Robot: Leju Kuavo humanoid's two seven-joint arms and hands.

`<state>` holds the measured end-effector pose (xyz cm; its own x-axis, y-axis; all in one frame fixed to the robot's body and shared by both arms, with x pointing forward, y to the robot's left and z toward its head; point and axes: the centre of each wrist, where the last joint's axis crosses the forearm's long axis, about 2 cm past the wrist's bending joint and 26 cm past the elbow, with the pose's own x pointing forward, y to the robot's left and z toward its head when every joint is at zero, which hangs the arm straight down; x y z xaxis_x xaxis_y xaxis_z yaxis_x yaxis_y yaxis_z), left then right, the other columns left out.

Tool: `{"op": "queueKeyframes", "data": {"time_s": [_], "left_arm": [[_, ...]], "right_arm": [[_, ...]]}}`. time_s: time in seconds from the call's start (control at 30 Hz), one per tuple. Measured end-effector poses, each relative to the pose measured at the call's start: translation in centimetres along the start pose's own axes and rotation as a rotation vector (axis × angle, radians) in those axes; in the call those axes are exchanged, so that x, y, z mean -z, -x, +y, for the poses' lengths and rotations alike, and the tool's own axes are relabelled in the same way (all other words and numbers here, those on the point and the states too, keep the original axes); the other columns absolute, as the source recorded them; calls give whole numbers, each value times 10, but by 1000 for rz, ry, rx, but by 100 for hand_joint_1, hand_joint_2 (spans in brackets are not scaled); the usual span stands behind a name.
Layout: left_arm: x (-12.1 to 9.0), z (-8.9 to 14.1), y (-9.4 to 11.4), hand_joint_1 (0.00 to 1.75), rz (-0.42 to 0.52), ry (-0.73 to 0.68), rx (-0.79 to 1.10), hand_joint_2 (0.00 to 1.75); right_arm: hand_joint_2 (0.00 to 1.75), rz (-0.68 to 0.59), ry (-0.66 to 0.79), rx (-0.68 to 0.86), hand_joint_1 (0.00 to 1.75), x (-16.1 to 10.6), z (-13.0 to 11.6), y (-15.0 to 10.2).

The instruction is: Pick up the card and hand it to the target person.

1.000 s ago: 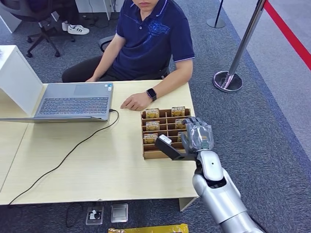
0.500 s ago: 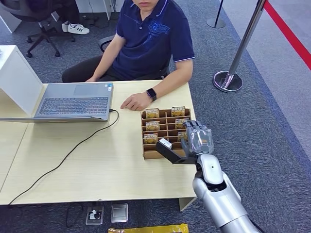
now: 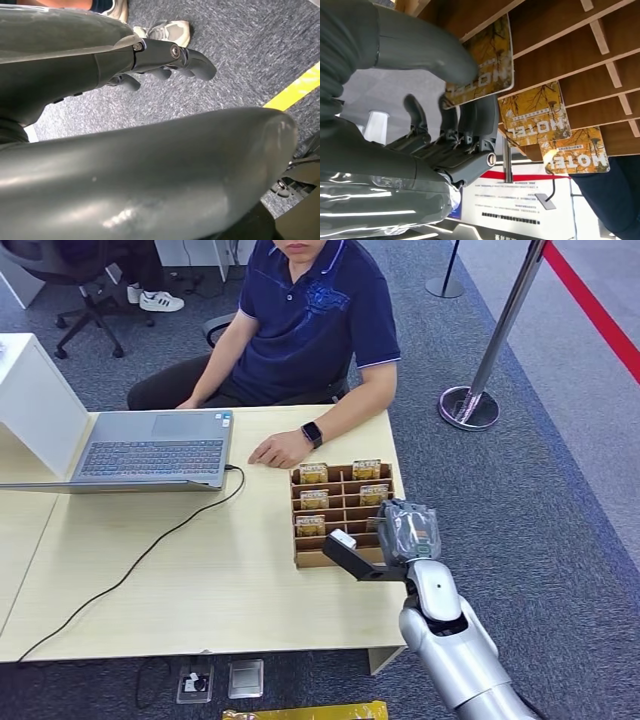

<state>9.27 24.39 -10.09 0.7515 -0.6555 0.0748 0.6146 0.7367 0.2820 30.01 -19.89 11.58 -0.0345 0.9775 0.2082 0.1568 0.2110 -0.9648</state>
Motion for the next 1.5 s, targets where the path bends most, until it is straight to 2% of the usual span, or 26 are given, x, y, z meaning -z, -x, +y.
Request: {"op": "queueKeyframes", "data": {"time_s": [0.5, 0.7, 0.8, 0.97, 1.17, 1.33, 1.5], "left_arm": [[0, 5, -7, 0, -13, -3, 15, 0], [0, 8, -10, 0, -10, -1, 18, 0], [0, 9, -11, 0, -8, -1, 23, 0], [0, 12, -15, 0, -15, -11, 28, 0], [0, 16, -19, 0, -23, -26, 31, 0], [0, 19, -24, 0, -19, -35, 50, 0], [0, 22, -28, 0, -18, -44, 62, 0]], "right_arm": [[175, 11, 11, 5, 175, 0, 2, 5], [175, 7, 58, 24, 175, 2, -3, 9], [175, -22, 132, 41, 175, 8, -18, 9], [175, -115, 319, 128, 175, 39, -72, 1], [175, -178, 438, 174, 175, 68, -114, -13], [175, -211, 490, 229, 175, 91, -128, -31], [175, -228, 512, 253, 175, 120, -120, -51]]}}
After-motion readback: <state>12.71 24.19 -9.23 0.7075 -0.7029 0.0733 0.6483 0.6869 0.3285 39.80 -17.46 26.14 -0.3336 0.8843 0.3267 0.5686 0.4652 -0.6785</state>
